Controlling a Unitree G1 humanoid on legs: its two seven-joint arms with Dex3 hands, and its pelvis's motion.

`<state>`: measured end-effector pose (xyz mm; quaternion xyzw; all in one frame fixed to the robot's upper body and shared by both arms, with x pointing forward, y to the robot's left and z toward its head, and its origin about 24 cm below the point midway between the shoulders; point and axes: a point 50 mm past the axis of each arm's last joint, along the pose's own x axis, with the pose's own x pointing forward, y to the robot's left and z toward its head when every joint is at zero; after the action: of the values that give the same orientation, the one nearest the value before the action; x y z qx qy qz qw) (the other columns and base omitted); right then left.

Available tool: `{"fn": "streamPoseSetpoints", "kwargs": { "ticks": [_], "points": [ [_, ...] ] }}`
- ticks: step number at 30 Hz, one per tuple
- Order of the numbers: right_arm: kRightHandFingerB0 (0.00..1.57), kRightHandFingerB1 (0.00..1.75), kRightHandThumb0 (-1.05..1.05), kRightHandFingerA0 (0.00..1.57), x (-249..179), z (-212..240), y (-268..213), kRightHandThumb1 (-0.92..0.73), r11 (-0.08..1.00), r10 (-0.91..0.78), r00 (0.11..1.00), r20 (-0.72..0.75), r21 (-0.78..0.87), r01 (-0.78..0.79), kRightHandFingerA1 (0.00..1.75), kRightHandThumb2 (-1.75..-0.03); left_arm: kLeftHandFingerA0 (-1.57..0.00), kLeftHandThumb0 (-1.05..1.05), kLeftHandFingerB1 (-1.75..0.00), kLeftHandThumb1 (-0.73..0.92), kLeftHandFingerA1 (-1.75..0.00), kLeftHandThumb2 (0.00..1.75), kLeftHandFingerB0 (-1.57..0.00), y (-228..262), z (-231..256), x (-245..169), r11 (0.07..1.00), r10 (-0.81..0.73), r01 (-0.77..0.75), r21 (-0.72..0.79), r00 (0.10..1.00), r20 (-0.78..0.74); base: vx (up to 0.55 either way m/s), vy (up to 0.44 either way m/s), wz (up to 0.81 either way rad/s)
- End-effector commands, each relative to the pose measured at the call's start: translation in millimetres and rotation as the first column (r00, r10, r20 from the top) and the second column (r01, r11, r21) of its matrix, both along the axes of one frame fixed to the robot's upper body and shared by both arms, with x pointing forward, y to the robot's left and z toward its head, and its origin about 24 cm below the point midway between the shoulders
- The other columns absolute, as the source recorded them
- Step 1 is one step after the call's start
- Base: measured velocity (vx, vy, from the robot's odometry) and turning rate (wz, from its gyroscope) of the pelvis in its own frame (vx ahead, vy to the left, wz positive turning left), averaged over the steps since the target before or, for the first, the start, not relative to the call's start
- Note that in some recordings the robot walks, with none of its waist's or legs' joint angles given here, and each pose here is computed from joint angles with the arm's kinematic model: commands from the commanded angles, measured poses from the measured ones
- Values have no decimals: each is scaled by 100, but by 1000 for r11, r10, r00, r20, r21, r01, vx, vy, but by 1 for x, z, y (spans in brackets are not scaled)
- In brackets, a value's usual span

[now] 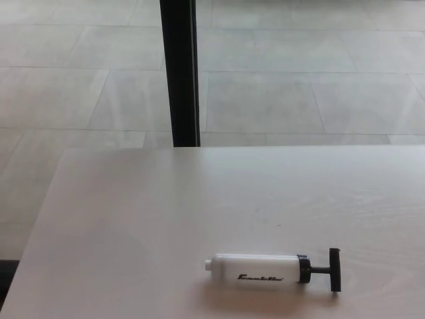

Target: The robot uses its left hand to lift the air pump kept on the middle of the desk and use the right hand to pull out the handle

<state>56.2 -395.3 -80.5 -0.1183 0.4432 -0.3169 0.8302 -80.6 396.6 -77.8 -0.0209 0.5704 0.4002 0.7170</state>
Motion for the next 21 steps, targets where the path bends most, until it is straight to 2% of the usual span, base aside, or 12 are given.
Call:
{"fn": "streamPoseSetpoints", "kwargs": {
  "ticks": [1,5,6,7,8,9,10,12,14,15,20,21],
  "points": [
    [17,30,-80,36,-6,53,-57,-88,942,-302,861,410,-9,335,60,-67,-36,-66,-44,77,-64,64,-23,38,42,-21,926,336,-378,16,841,424,0,0,0],
    [6,42,-81,28,10,76,-72,-69,922,-324,788,523,-11,386,58,-107,-33,-72,-47,79,-63,64,-24,54,54,4,938,267,-344,36,785,559,0,0,0],
    [16,28,-84,37,19,82,-74,-86,926,-310,778,546,-12,378,53,-67,-28,-71,-46,79,-56,63,-21,61,59,18,940,246,-339,48,766,594,0,0,0],
    [9,39,-88,30,32,94,-79,-74,938,-261,772,579,-38,345,59,-107,-35,-68,-48,74,-63,63,-25,70,69,38,943,205,-326,61,719,664,0,0,0],
    [18,28,-81,35,44,105,-83,-88,944,-228,765,603,-54,325,50,-67,-45,-67,-56,61,-71,105,-22,77,80,55,958,116,-266,109,703,701,0,0,0],
    [21,28,-78,44,55,114,-85,-87,947,-205,746,633,-65,315,74,-66,-24,-68,-47,81,-58,63,-24,82,91,73,968,52,-217,127,664,746,0,0,0],
    [10,42,-82,40,68,127,-87,-70,950,-159,724,671,-96,297,67,-107,-24,-68,-45,80,-55,63,-24,86,110,101,977,-20,-160,139,584,812,0,0,0],
    [13,43,-80,38,87,144,-87,-71,953,-93,710,698,-143,266,63,-106,-31,-74,-52,62,-60,101,-22,82,136,137,975,-131,-87,204,519,845,0,0,0],
    [13,43,-80,38,95,151,-87,-71,957,-68,688,722,-149,250,63,-106,-31,-74,-52,62,-60,101,-22,79,145,151,969,-174,-65,237,498,850,0,0,0],
    [20,27,-79,36,112,166,-83,-90,957,27,677,736,-213,194,58,-68,-38,-73,-45,75,-53,65,-33,66,172,183,938,-305,4,347,485,819,0,0,0],
    [11,40,-81,8,154,199,-65,-92,951,199,606,770,-301,70,73,-71,-39,-72,-45,72,-55,64,-37,29,222,247,818,-562,147,556,408,720,0,0,0],
    [3,43,-89,9,163,203,-61,-78,951,227,599,768,-308,34,68,-116,-37,-69,-51,62,-62,101,-25,21,230,256,782,-614,168,600,374,695,0,0,0]
  ]
}}
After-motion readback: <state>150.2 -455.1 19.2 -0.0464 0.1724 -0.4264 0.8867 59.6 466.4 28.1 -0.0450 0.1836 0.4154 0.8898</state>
